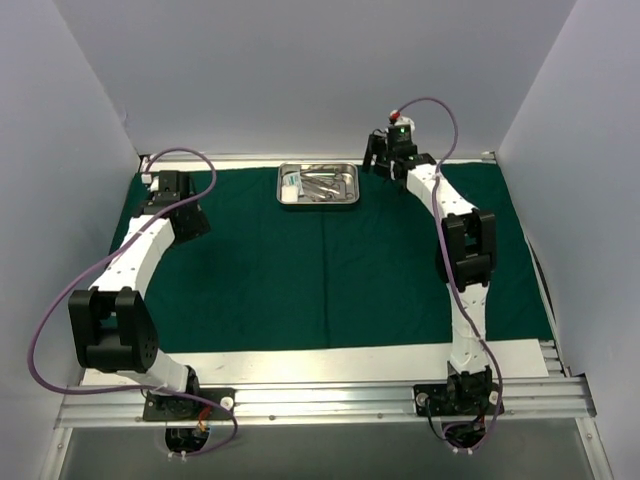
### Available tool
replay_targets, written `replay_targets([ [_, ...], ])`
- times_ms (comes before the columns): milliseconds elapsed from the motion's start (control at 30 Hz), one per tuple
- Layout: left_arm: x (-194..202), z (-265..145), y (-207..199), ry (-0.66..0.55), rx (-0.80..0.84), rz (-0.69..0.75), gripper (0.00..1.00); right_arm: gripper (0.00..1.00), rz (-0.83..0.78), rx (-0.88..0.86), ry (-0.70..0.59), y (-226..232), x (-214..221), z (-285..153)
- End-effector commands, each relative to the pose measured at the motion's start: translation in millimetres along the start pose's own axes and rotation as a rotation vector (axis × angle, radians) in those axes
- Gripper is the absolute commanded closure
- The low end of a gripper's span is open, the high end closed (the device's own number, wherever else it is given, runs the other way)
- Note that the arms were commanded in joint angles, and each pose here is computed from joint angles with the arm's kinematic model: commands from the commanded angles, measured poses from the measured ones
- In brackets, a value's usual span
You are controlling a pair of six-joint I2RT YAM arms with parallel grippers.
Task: Open and lay out the surgical kit
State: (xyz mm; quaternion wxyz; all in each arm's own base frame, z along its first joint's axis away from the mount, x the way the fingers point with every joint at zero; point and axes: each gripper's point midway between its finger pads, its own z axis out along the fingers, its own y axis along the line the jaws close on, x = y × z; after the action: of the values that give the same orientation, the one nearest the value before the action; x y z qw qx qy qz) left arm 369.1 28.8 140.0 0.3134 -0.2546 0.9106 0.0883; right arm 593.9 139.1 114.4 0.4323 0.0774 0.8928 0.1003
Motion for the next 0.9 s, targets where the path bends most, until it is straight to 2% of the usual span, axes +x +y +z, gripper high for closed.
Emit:
replay_targets([
  [0, -11, -7, -2, -0.049, -0.008, 0.024, 0.16, 0.30, -0.003, 0.044, -0.028, 8, -13, 7],
  [333, -10, -8, -12, -0.051, 0.029, 0.025, 0.16, 0.56, -0.007, 0.055, 0.028, 26, 17, 42],
  [700, -9, -9, -16, -0.049, 0.045, 0.028, 0.16, 0.58, -0.049, -0.020, 0.037, 48, 35, 54],
  [867, -7, -8, -17, -0.048, 0.046, 0.035, 0.16, 0.69, -0.052, -0.007, 0.040, 44, 41, 61],
])
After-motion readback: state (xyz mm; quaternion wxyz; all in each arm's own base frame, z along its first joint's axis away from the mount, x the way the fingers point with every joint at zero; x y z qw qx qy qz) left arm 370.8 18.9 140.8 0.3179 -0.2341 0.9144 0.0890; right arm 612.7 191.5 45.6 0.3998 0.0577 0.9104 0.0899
